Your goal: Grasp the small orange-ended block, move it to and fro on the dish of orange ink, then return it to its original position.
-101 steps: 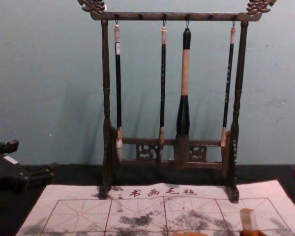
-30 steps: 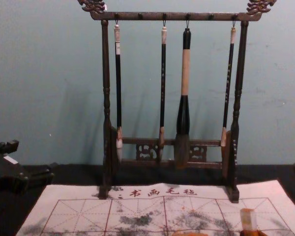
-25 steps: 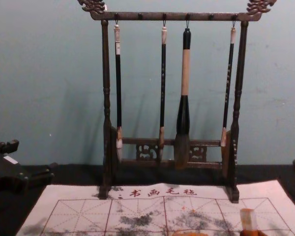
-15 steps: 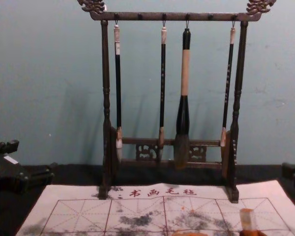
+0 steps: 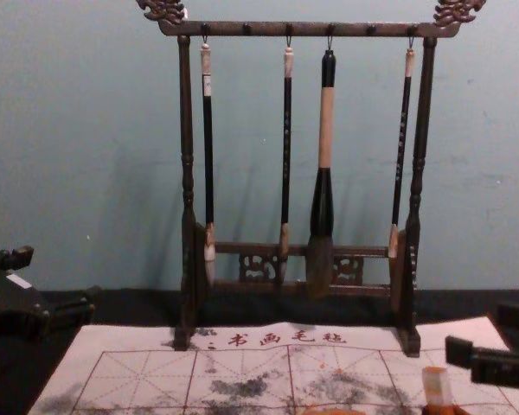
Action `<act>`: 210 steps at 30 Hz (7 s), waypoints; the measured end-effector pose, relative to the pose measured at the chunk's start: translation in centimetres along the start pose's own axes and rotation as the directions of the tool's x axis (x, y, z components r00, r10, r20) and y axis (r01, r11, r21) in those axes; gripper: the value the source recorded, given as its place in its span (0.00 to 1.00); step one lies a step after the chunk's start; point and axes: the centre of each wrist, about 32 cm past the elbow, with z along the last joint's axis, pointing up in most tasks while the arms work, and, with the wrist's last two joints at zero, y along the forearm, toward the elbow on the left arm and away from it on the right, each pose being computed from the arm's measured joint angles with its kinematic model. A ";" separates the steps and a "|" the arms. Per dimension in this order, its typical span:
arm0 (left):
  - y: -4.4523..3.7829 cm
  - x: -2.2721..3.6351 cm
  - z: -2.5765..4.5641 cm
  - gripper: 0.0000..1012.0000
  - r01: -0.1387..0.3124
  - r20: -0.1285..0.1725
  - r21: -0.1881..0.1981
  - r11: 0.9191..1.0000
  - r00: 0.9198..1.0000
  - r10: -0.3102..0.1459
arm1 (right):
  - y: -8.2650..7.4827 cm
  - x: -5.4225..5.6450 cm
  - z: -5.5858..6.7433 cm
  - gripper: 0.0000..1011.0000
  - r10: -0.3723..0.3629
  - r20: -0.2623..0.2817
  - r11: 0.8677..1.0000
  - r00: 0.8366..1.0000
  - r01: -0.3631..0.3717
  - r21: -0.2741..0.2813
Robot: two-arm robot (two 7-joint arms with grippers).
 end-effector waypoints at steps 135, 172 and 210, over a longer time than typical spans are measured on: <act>0.00 0.00 0.00 0.99 0.000 0.000 0.000 1.000 1.000 0.000 | 1.6 1.0 -0.8 0.09 0.064 -0.015 0.991 0.998 -0.062 0.120; 0.00 0.00 0.00 0.99 0.000 0.000 0.000 1.000 1.000 0.000 | 7.0 -2.1 -3.9 0.09 0.269 0.062 0.949 0.961 -0.275 0.156; 0.00 0.00 0.00 0.99 0.000 0.000 0.000 1.000 1.000 0.000 | 10.2 -2.1 -4.6 0.09 0.312 0.093 0.943 0.946 -0.320 0.093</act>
